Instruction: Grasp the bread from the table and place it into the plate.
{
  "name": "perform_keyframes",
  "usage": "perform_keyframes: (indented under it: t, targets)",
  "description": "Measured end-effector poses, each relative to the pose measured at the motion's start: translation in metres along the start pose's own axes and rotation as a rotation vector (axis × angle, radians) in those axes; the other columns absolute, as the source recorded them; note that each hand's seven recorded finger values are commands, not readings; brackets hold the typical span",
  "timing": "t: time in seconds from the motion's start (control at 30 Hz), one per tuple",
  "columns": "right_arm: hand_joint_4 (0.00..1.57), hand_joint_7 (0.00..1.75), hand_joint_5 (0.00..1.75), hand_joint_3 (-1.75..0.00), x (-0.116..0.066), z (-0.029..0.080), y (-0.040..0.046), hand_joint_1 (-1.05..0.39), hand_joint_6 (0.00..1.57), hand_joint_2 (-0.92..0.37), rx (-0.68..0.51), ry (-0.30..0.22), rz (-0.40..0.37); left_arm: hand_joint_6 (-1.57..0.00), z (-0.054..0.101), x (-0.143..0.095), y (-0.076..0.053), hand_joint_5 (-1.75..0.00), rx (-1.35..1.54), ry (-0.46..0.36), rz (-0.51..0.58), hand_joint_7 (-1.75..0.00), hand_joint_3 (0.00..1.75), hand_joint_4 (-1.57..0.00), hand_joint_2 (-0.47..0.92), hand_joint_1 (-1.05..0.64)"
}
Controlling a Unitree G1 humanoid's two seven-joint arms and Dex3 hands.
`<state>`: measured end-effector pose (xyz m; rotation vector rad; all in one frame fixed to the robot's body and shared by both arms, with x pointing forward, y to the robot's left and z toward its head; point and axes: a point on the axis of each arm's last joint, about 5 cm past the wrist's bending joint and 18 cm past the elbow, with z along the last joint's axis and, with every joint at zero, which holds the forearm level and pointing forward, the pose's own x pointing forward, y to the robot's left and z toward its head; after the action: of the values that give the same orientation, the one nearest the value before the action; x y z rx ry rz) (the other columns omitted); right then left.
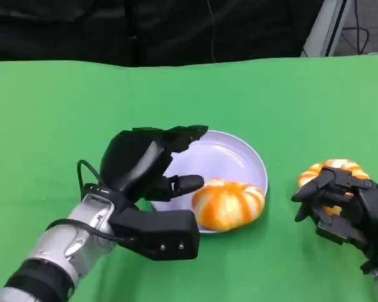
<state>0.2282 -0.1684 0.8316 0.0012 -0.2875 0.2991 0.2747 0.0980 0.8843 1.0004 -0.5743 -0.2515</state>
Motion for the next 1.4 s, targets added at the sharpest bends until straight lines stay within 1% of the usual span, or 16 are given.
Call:
perform_keyframes:
  t: [0.17,0.33,0.67,0.83,0.9,1.2,1.27,1.4]
  targets:
    - [0.85,0.99,1.41,-0.73,0.000,0.000,-0.0001,0.05,0.91,-0.79,0.001,0.000,0.001,-0.63,-0.004,-0.005,0.003,-0.01,-0.003,0.021,0.048,-0.01,0.68,-0.78,0.92,-0.84]
    - [0.84,0.99,1.41,-0.73,0.000,0.000,0.0000,0.06,0.90,-0.80,0.001,0.000,0.003,-0.63,-0.005,-0.007,0.004,-0.01,-0.008,0.029,0.062,-0.01,0.67,-0.79,0.92,-0.83]
    - [0.84,0.99,1.41,-0.71,0.000,0.000,-0.0002,0.05,0.90,-0.81,0.002,0.002,0.005,-0.63,-0.015,-0.030,0.012,-0.01,-0.024,0.101,0.152,0.00,0.65,-0.80,0.92,-0.80]
    - [0.85,0.98,1.41,-0.70,0.000,0.000,-0.0002,0.06,0.90,-0.81,0.002,0.002,0.005,-0.63,-0.016,-0.032,0.015,-0.01,-0.029,0.108,0.176,0.00,0.65,-0.80,0.92,-0.80]
    - [0.85,0.98,1.41,-0.69,0.000,0.000,-0.0005,0.06,0.90,-0.82,0.004,0.002,0.007,-0.63,-0.017,-0.036,0.015,-0.01,-0.036,0.124,0.188,0.00,0.64,-0.80,0.92,-0.79]
    - [0.84,0.98,1.41,-0.68,0.000,0.000,-0.0007,0.06,0.90,-0.82,0.008,0.001,0.011,-0.63,-0.020,-0.040,0.017,-0.01,-0.040,0.144,0.201,0.00,0.64,-0.82,0.92,-0.80]
    - [0.84,0.99,1.41,-0.68,0.000,0.000,-0.0007,0.06,0.90,-0.82,0.008,0.001,0.009,-0.63,-0.021,-0.046,0.019,-0.01,-0.079,0.167,0.232,0.00,0.65,-0.82,0.92,-0.80]
    - [0.84,0.99,1.42,-0.68,-0.001,0.000,-0.0008,0.06,0.89,-0.83,0.007,0.002,0.008,-0.62,-0.025,-0.054,0.022,0.00,-0.116,0.200,0.252,0.00,0.66,-0.81,0.92,-0.80]
